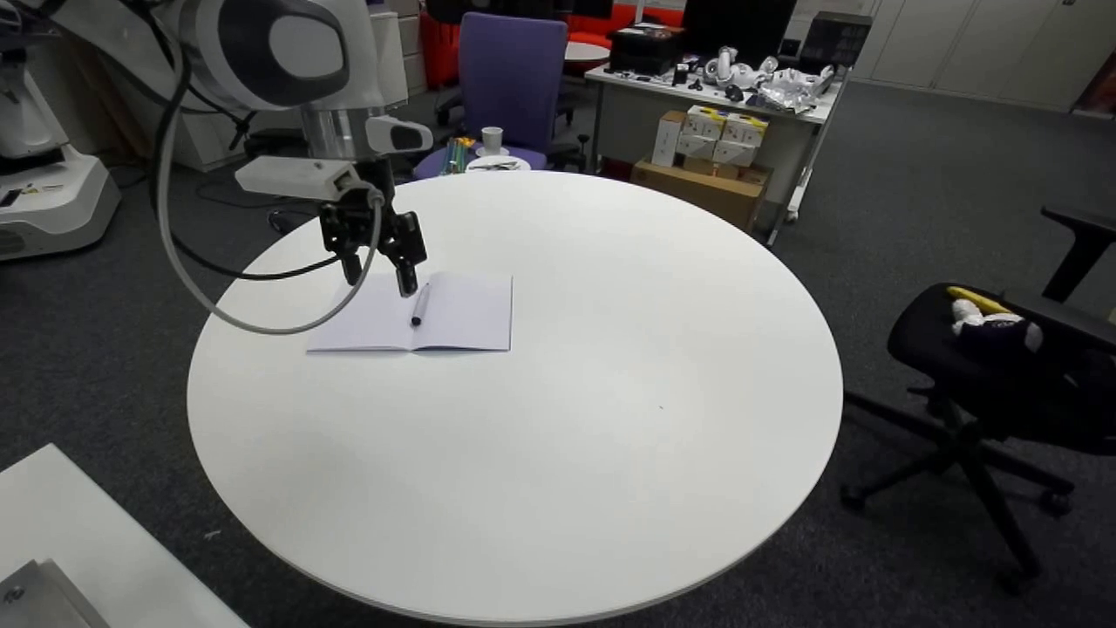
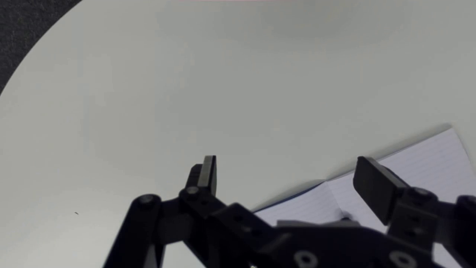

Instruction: Put the marker on the book

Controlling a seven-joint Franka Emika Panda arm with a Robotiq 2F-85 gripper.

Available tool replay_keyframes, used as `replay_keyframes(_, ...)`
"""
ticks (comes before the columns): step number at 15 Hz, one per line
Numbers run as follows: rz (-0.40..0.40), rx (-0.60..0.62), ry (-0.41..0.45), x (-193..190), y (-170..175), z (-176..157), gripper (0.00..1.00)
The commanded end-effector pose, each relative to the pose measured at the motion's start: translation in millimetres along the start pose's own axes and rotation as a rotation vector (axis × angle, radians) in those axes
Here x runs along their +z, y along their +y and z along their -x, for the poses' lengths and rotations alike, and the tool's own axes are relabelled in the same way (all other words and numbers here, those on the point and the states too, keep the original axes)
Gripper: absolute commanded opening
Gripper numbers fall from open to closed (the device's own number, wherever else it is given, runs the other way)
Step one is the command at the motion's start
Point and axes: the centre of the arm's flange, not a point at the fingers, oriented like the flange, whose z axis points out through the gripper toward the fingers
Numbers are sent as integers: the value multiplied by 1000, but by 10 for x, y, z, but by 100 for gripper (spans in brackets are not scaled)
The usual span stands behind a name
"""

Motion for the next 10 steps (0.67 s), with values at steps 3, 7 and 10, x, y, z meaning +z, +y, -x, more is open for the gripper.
replay_keyframes(3, -4, 19, 19, -87, 85, 199, 100)
replay_keyframes(7, -4, 15, 7, -32, 64, 181, 100)
replay_keyframes(10, -4, 14, 2, -6, 56, 173, 100)
